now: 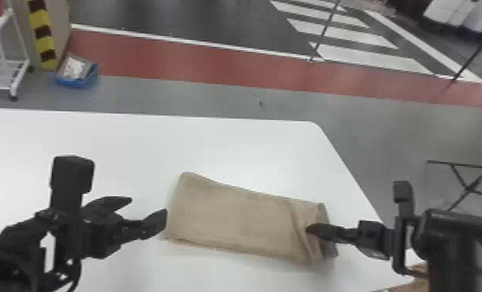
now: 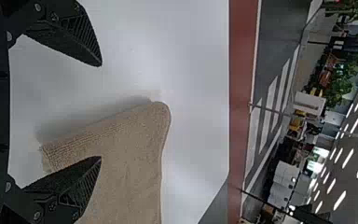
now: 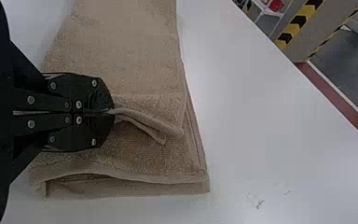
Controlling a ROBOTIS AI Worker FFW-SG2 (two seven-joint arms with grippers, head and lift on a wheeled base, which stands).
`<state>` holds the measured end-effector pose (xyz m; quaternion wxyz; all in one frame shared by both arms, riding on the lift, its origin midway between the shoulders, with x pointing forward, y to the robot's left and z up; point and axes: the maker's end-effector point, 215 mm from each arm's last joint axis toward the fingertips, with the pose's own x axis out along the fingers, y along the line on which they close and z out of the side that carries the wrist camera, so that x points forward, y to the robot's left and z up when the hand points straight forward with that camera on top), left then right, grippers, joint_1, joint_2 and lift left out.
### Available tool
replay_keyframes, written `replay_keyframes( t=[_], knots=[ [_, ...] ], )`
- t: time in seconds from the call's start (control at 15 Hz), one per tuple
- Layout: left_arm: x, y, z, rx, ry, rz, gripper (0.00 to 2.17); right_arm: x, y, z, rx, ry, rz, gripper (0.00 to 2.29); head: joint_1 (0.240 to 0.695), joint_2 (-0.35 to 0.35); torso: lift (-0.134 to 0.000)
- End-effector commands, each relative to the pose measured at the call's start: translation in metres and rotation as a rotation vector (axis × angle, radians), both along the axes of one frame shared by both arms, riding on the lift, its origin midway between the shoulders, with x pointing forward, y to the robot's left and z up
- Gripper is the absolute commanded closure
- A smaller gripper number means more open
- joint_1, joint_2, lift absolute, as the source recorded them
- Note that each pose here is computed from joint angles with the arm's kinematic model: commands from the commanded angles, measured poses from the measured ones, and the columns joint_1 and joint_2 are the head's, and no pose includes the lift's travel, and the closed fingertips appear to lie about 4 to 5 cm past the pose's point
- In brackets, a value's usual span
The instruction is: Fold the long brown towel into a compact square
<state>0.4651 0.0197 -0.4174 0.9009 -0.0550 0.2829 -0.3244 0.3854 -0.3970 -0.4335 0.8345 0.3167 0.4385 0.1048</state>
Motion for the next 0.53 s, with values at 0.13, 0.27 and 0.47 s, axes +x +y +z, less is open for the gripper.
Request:
replay_keyframes(
  t=[0.13, 0.27, 0.47],
  knots=[
    [0.003, 0.000, 0.001, 0.001, -0.004, 0.006, 0.20, 0.008, -0.059, 0.076, -0.045, -0.167, -0.058, 1.43, 0.695, -0.350, -0.124],
    [0.005, -0.002, -0.001, 0.004, 0.000, 0.001, 0.20, -0.008, -0.056, 0.033, -0.005, -0.061, -0.075, 1.43, 0.695, -0.350, -0.124],
    [0.002, -0.004, -0.004, 0.006, 0.006, -0.003, 0.20, -0.013, -0.052, 0.002, 0.032, 0.013, -0.096, 1.43, 0.695, -0.350, -0.124]
  ],
)
